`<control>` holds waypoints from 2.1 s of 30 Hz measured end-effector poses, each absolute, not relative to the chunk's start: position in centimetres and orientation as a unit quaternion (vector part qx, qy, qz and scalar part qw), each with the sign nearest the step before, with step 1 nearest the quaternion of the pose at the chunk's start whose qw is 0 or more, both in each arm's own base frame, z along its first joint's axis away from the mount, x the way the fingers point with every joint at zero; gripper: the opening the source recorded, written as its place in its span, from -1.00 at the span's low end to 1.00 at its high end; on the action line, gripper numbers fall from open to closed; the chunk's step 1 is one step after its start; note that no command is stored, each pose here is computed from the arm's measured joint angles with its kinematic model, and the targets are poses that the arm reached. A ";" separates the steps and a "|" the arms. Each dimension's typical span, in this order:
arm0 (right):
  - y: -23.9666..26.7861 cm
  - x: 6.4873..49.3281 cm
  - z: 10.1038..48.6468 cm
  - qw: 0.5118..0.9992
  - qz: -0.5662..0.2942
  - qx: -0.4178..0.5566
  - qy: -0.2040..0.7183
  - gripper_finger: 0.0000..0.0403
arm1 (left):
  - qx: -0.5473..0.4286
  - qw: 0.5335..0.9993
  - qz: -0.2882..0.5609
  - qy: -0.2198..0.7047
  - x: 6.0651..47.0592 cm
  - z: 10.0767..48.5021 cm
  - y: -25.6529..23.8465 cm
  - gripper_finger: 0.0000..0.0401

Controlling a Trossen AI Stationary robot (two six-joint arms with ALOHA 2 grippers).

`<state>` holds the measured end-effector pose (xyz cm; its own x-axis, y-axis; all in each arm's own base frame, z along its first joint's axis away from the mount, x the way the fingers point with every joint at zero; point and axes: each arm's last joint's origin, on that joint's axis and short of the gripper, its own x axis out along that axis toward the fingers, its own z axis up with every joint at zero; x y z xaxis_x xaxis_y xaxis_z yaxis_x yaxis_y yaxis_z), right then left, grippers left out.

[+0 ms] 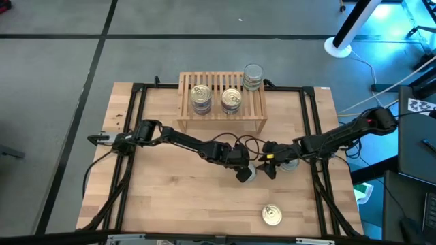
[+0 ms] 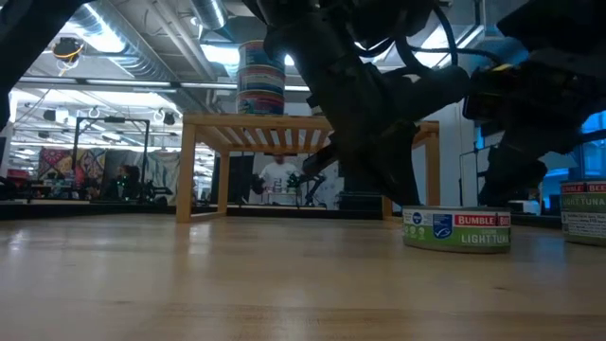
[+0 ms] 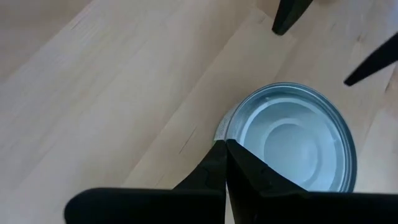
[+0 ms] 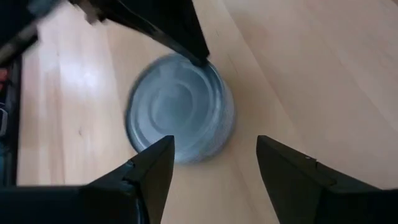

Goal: Stack canned seafood by type on shelf
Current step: Put the green tuna can on the shelf

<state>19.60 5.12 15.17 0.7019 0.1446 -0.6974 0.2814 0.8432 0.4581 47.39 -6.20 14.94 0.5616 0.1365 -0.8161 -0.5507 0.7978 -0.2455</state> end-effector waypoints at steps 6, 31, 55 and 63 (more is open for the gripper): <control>5.3 20.3 14.7 0.882 -0.032 0.280 0.379 0.14 | -0.238 0.851 0.202 0.421 47.3 14.9 -6.7 -1.00; 5.4 20.3 14.4 0.880 -0.033 0.276 0.385 0.14 | -0.264 0.845 0.183 0.428 47.1 15.7 -6.9 -1.00; 5.8 21.3 13.5 0.874 0.004 0.291 0.390 0.14 | -0.260 0.850 0.172 0.425 47.1 15.9 -7.9 -1.00; 5.9 21.4 13.5 0.876 0.007 0.292 0.384 0.14 | -0.257 0.851 0.171 0.425 47.1 15.9 -7.9 -1.00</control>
<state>21.43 5.87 13.52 0.7056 0.2360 -0.6682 0.2127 0.8289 0.5174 47.08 -7.92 15.88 0.5805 0.0724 -0.8110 -0.5091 0.8097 -0.2920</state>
